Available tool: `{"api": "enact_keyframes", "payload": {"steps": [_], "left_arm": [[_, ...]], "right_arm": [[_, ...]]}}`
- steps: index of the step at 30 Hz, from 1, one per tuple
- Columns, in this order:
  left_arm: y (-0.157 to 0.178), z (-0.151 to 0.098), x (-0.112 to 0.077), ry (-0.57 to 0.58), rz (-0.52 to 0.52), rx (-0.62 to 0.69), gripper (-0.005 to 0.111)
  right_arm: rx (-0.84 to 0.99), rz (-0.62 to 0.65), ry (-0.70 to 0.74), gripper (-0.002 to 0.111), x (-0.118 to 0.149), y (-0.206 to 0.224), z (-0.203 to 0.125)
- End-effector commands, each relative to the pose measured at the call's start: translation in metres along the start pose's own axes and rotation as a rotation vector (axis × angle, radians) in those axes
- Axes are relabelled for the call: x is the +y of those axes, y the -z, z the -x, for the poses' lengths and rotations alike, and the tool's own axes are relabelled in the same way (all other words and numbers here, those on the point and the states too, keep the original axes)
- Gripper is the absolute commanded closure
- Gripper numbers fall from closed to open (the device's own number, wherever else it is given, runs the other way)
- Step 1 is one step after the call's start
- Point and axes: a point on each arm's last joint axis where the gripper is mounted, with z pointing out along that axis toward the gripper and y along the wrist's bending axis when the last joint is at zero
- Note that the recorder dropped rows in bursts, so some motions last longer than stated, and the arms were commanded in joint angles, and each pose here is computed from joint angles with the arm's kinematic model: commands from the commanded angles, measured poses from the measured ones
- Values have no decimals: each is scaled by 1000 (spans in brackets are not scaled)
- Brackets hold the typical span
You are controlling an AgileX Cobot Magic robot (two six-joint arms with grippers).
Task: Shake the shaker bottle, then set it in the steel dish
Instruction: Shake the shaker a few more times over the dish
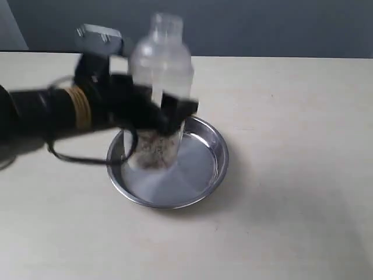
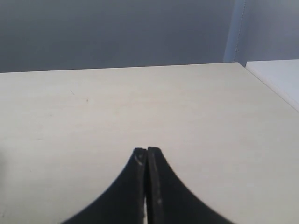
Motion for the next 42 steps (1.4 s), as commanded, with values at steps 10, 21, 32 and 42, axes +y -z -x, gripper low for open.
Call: {"api": "enact_keyframes", "payload": {"steps": [10, 21, 32, 42], "left_arm": [[48, 88, -29, -239, -86, -383, 106], [21, 52, -21, -119, -57, -232, 106], [-7, 6, -8, -40, 21, -27, 106], [12, 27, -21, -170, -102, -292, 106]], "right_arm": [[-14, -5, 5, 109, 0, 0, 1], [-14, -5, 5, 109, 0, 0, 1], [-14, -5, 5, 109, 0, 0, 1], [-14, -5, 5, 109, 0, 0, 1]]}}
